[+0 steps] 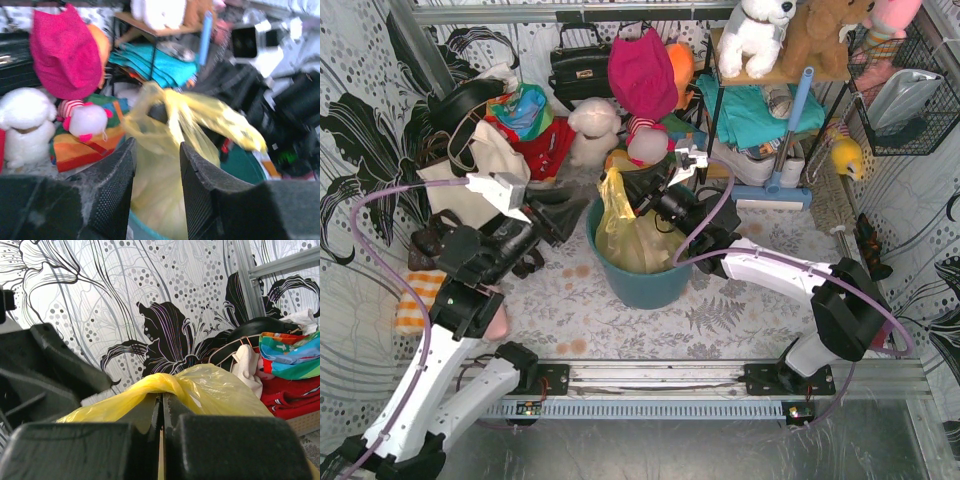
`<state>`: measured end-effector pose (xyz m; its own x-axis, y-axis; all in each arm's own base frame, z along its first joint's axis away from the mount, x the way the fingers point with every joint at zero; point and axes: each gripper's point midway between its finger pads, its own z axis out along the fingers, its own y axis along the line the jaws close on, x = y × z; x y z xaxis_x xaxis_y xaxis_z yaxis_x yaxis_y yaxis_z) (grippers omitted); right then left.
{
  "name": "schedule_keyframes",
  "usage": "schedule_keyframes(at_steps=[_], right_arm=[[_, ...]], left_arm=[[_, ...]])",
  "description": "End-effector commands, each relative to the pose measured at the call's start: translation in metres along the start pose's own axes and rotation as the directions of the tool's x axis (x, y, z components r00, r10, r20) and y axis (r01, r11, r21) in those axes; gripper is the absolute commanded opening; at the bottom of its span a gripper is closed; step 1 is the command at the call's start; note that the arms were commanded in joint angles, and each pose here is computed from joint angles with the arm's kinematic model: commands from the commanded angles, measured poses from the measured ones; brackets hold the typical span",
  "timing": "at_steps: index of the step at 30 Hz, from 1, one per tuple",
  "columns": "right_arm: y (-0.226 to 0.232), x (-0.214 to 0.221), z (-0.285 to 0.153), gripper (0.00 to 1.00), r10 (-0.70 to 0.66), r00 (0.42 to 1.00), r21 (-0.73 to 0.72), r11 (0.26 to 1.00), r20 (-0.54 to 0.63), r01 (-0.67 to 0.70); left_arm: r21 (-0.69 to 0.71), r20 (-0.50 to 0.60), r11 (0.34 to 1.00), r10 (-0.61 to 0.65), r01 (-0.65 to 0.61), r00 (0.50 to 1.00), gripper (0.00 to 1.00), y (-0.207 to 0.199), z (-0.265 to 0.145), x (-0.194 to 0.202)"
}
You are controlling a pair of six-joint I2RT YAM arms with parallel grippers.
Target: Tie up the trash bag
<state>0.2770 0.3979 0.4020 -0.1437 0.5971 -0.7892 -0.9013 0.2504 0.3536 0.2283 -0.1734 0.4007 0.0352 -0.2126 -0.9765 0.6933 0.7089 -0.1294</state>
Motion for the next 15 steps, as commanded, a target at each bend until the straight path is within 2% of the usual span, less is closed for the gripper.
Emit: schedule_keyframes(at_steps=[1,5,10,15], right_arm=[[0.014,-0.019,0.001,0.0,0.004,0.999,-0.05,0.999,0.051,-0.002],[0.014,-0.02,0.001,0.0,0.005,0.999,-0.047,0.999,0.051,-0.002],[0.013,-0.02,0.001,0.0,-0.003,0.999,-0.041,0.999,0.047,0.005],[0.014,-0.02,0.0,0.0,-0.007,0.999,-0.037,0.999,0.045,0.008]], left_arm=[[-0.202,0.201,0.969,-0.097,0.138,0.975,0.49,0.037,0.016,-0.047],[-0.232,0.205,0.945,-0.185,0.232,0.961,0.51,0.047,0.04,-0.057],[-0.195,0.098,0.949,-0.234,0.249,0.967,0.48,0.043,0.069,-0.042],[-0.134,0.012,0.956,-0.263,0.262,0.965,0.46,0.033,0.077,-0.021]])
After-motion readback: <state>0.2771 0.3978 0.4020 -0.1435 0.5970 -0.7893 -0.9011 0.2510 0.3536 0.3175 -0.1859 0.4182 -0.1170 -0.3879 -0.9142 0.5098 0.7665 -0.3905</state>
